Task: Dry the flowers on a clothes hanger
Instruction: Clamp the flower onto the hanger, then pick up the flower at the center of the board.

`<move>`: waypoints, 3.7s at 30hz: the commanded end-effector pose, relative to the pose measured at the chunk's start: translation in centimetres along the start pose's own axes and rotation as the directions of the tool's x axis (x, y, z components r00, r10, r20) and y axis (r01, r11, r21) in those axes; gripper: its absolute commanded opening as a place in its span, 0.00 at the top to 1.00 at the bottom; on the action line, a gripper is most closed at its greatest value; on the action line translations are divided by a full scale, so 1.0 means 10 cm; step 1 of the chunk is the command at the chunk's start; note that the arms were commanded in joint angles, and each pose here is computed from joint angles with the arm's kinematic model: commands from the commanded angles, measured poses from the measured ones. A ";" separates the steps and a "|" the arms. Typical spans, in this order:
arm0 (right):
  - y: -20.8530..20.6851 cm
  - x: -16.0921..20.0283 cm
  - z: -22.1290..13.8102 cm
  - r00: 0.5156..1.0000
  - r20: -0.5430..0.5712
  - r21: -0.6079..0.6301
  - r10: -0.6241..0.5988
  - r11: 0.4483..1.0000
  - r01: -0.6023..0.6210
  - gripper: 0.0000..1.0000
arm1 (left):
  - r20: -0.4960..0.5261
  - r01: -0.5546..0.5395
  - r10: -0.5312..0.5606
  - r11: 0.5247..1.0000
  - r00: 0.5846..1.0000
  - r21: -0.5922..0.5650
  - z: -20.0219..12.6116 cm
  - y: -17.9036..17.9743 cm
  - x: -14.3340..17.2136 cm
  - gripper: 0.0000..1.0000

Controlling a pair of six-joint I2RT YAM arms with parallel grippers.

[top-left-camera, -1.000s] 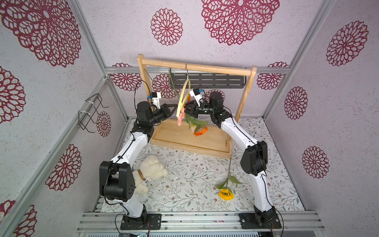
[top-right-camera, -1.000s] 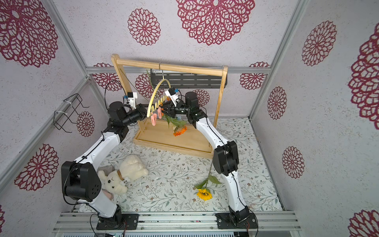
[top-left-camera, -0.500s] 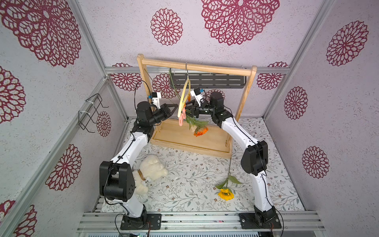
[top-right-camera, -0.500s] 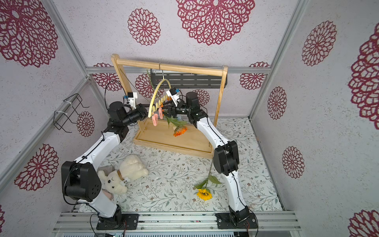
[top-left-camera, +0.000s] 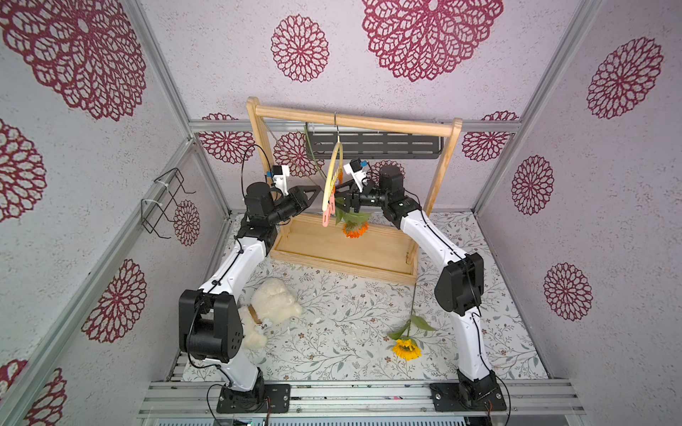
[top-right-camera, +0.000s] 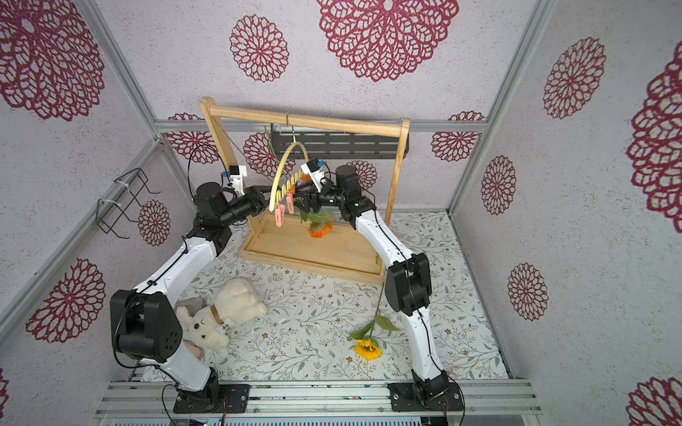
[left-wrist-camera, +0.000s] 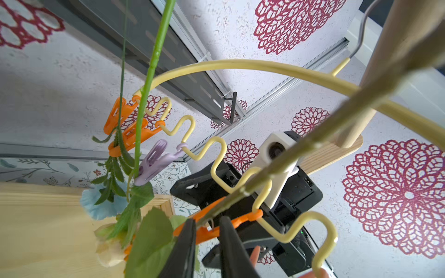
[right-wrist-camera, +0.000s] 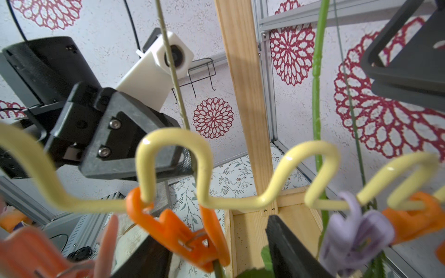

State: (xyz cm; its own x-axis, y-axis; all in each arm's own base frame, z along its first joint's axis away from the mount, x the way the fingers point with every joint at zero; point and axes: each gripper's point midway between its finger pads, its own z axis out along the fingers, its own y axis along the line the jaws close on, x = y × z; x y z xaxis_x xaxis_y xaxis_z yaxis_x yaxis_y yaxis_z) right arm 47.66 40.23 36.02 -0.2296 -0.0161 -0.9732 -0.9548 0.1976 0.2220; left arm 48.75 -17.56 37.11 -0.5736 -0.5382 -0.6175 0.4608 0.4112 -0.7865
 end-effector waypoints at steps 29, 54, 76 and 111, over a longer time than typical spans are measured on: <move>0.74 0.14 -1.36 0.980 0.045 0.236 -0.192 0.956 0.177 0.33 | 0.028 -0.062 0.066 0.991 0.997 -0.121 -0.47 0.21 0.25 0.13; 0.99 2.90 -2.93 0.591 0.210 0.874 0.779 0.121 -0.471 0.37 | -0.074 -0.166 0.149 0.873 0.986 -0.459 -1.23 0.91 1.08 0.03; 0.55 3.65 -2.86 0.516 0.159 0.951 0.842 0.010 -0.310 0.75 | -0.073 -0.084 0.055 0.856 0.996 -0.510 -1.18 1.15 1.20 0.02; 1.34 1.65 -2.52 0.970 0.137 0.640 0.200 0.730 -0.241 1.00 | -0.272 -0.429 0.410 0.903 0.871 -0.014 -0.81 0.02 1.72 0.10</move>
State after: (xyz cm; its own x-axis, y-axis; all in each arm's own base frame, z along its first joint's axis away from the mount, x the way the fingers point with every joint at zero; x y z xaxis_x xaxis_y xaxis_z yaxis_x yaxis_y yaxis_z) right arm 26.66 15.92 19.98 -0.5551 0.2001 -0.8074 -0.3189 0.8452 0.4288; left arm 35.21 -19.61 23.30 -0.6233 -0.1834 -0.7601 0.4900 0.6660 -0.5625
